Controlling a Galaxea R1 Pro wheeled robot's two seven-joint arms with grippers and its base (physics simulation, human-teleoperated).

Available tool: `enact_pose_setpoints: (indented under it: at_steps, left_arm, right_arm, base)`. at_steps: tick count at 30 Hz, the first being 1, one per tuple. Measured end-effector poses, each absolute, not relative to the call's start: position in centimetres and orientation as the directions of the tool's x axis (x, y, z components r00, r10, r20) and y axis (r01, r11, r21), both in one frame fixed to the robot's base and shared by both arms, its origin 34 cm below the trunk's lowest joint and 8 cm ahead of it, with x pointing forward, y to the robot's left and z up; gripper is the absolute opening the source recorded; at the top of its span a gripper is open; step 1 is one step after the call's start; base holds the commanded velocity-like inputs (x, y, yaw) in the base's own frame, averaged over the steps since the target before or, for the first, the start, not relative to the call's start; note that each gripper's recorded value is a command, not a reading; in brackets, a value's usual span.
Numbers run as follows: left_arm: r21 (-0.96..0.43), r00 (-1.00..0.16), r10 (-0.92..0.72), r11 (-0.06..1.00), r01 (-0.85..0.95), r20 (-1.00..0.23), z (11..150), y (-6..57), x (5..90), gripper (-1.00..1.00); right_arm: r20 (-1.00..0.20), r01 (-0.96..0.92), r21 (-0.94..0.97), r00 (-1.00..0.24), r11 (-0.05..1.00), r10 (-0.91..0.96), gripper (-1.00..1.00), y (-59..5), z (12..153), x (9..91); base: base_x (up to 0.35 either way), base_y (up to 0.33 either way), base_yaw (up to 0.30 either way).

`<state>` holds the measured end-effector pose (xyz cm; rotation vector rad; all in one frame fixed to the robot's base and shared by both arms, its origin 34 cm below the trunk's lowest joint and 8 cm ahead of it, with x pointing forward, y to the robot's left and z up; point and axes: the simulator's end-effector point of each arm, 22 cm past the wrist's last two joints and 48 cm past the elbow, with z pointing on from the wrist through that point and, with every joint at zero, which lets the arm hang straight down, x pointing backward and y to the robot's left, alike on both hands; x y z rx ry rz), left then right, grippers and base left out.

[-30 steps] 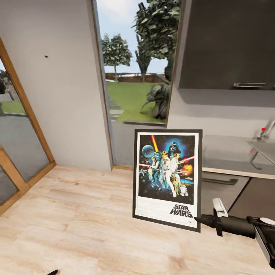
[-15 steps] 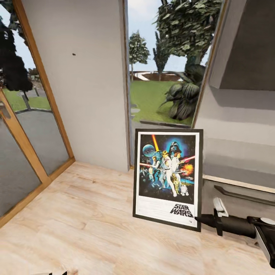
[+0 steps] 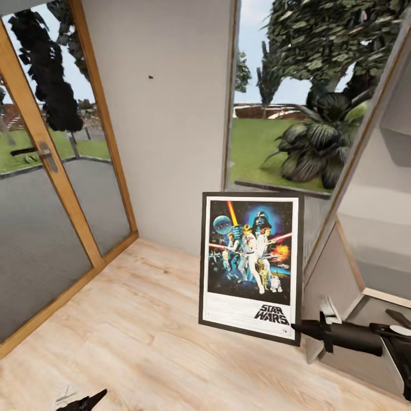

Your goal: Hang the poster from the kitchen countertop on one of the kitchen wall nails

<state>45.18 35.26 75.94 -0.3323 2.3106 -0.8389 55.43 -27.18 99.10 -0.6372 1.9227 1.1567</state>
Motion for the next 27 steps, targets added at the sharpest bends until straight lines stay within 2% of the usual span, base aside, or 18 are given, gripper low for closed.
enact_pose_setpoints:
  at_steps: [7,13,27]
  left_arm:
    - [-0.643,-0.768,-0.417,0.765,-0.008,-0.486,76.4,36.0,45.5,1.00]
    - [-0.696,-0.785,-0.414,0.717,0.032,-0.462,79.3,34.5,48.9,1.00]
    - [-0.697,-0.804,-0.421,0.717,-0.012,-0.420,78.4,35.3,47.9,1.00]
  right_arm:
    - [-0.821,-0.737,0.498,-0.570,0.457,-0.025,-1.00,-27.1,98.8,55.4]
    - [-0.819,-0.733,0.500,-0.573,0.461,-0.022,-1.00,-27.2,98.6,55.4]
    - [-0.813,-0.728,0.509,-0.582,0.460,-0.023,-1.00,-27.2,98.1,55.4]
  base:
    - [0.240,0.284,0.239]
    - [0.249,0.279,0.239]
    - [0.251,0.277,0.239]
